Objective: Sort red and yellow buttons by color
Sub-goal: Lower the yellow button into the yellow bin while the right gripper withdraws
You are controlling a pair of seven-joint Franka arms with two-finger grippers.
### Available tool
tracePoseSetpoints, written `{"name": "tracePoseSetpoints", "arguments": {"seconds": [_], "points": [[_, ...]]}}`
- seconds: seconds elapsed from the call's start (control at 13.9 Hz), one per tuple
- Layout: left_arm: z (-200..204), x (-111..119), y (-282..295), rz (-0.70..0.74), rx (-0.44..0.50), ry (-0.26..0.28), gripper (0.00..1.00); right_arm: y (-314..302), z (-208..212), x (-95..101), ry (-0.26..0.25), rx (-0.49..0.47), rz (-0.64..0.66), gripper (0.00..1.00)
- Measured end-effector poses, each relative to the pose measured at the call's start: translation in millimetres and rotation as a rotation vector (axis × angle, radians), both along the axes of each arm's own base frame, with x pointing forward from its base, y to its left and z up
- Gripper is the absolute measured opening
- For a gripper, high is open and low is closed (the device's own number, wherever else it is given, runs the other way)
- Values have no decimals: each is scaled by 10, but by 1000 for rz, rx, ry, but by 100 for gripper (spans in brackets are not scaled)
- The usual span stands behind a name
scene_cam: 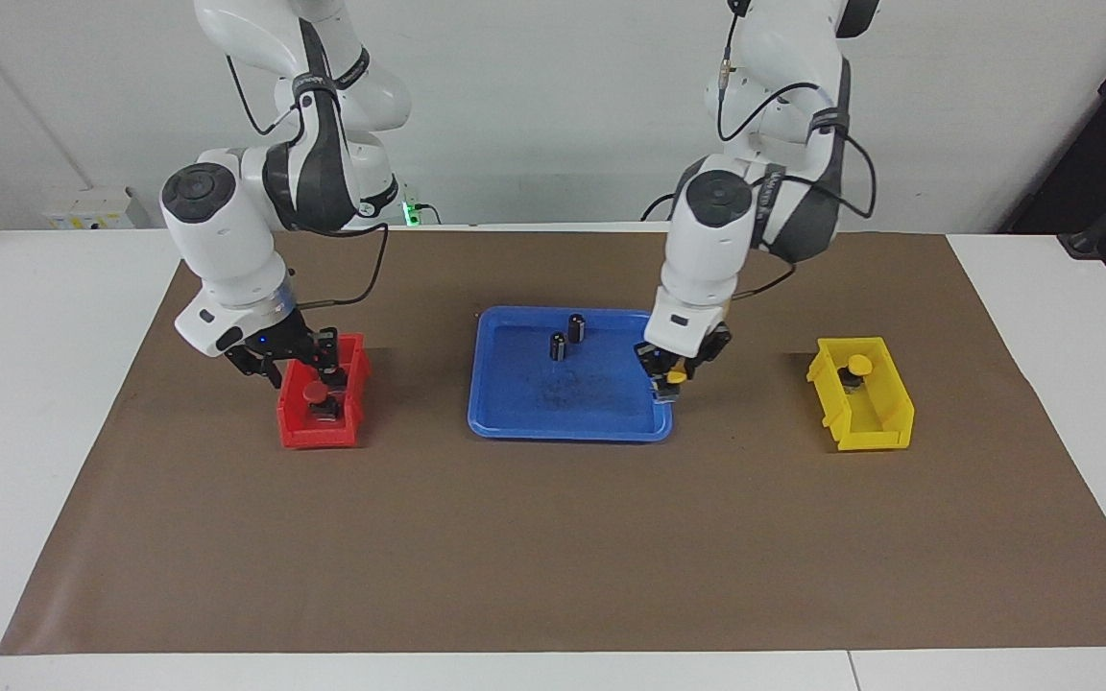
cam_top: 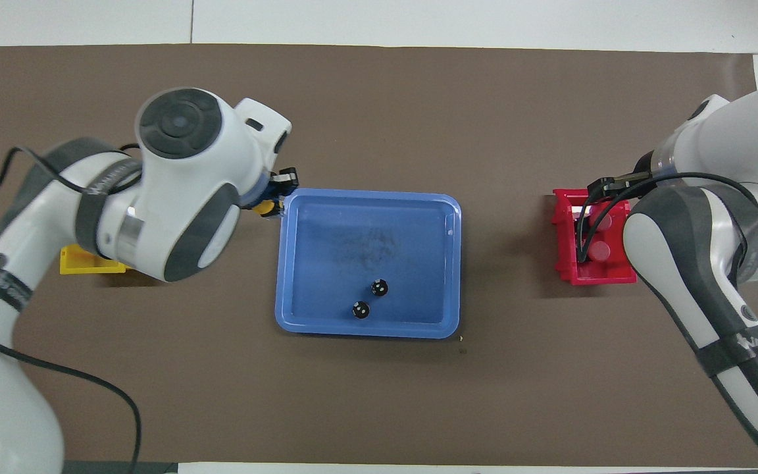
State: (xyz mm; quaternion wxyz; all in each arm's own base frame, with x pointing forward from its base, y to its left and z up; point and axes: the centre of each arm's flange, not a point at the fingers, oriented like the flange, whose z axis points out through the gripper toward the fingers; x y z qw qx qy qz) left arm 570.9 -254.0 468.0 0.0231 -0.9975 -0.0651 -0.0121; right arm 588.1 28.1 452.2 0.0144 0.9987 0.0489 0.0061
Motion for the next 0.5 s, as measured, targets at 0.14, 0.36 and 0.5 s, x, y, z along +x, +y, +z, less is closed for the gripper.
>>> {"name": "tracePoseSetpoints", "arguments": {"seconds": [0.14,0.36,0.5], "points": [[378,222,836,-65,6,9,41,101,321,-31,15,11,5,100],[428,414,1894,-105,8,19,41,36,1026,-220,50,5,-21,100],[313,479,2268,-110,7,-9,41,-213,1466,-364,83,2,-68,100]]}}
